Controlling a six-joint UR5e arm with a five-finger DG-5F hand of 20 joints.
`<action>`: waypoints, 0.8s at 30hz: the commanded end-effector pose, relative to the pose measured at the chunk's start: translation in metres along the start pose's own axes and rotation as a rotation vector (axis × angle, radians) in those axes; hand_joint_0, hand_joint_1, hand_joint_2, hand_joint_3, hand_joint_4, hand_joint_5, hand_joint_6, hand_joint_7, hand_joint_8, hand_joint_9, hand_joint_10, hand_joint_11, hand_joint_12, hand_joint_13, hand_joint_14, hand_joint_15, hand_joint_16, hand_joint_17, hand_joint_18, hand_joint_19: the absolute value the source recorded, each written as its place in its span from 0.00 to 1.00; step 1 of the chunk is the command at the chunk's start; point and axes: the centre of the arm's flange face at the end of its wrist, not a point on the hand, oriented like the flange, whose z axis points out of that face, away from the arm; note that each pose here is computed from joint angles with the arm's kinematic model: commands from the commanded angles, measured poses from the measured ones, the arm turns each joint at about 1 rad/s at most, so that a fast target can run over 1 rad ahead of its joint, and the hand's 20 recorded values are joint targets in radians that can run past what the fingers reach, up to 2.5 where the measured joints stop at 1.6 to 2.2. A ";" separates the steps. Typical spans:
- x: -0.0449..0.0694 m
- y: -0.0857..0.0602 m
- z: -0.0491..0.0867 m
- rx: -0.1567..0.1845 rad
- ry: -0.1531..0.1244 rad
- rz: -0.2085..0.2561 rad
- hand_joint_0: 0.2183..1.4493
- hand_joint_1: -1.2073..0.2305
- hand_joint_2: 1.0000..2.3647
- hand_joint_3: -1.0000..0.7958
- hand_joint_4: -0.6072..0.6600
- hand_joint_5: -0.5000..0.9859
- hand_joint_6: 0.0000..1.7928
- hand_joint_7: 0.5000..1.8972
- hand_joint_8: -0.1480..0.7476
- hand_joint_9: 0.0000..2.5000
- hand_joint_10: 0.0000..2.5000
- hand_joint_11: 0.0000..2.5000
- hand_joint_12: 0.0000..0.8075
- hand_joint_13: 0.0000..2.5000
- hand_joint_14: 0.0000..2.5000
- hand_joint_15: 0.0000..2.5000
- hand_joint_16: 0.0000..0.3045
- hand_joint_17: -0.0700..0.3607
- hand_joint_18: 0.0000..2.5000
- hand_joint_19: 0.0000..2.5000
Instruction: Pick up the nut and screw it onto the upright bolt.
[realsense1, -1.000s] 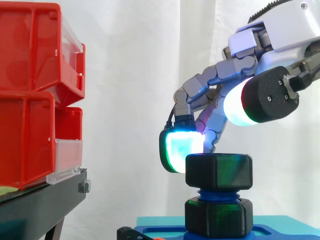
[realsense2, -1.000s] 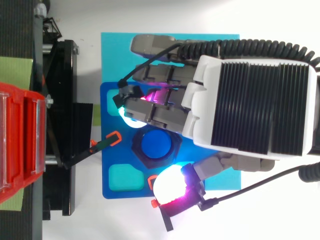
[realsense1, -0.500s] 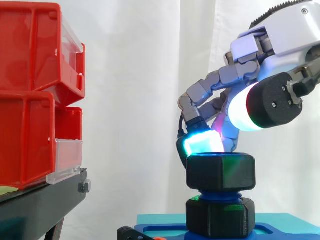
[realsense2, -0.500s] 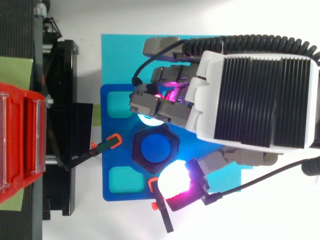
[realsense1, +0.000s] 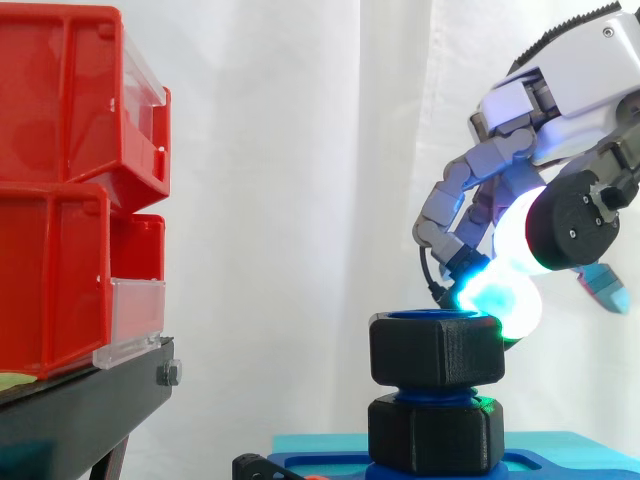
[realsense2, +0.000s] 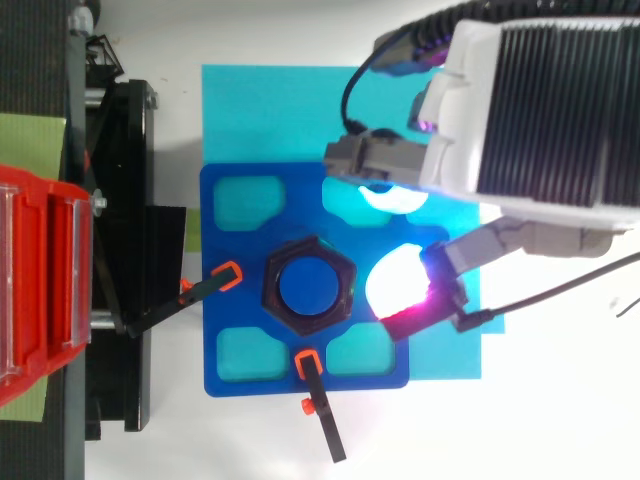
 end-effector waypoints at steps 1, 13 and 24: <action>-0.008 -0.009 -0.007 0.011 0.019 -0.022 0.27 0.60 0.00 0.28 0.56 0.40 0.28 0.72 0.44 0.70 0.00 0.04 0.13 0.45 0.00 0.00 0.02 0.13 0.27 0.00; -0.019 -0.013 -0.001 -0.031 -0.057 -0.006 0.24 0.62 0.00 0.28 0.65 0.30 0.28 0.23 0.43 0.50 0.00 0.00 0.21 0.36 0.00 0.00 0.03 0.21 0.21 0.00; 0.007 0.009 0.020 -0.070 -0.115 0.066 0.22 0.65 0.00 0.28 0.62 0.26 0.28 0.02 0.32 0.29 0.00 0.00 0.22 0.21 0.00 0.00 0.06 0.26 0.05 0.00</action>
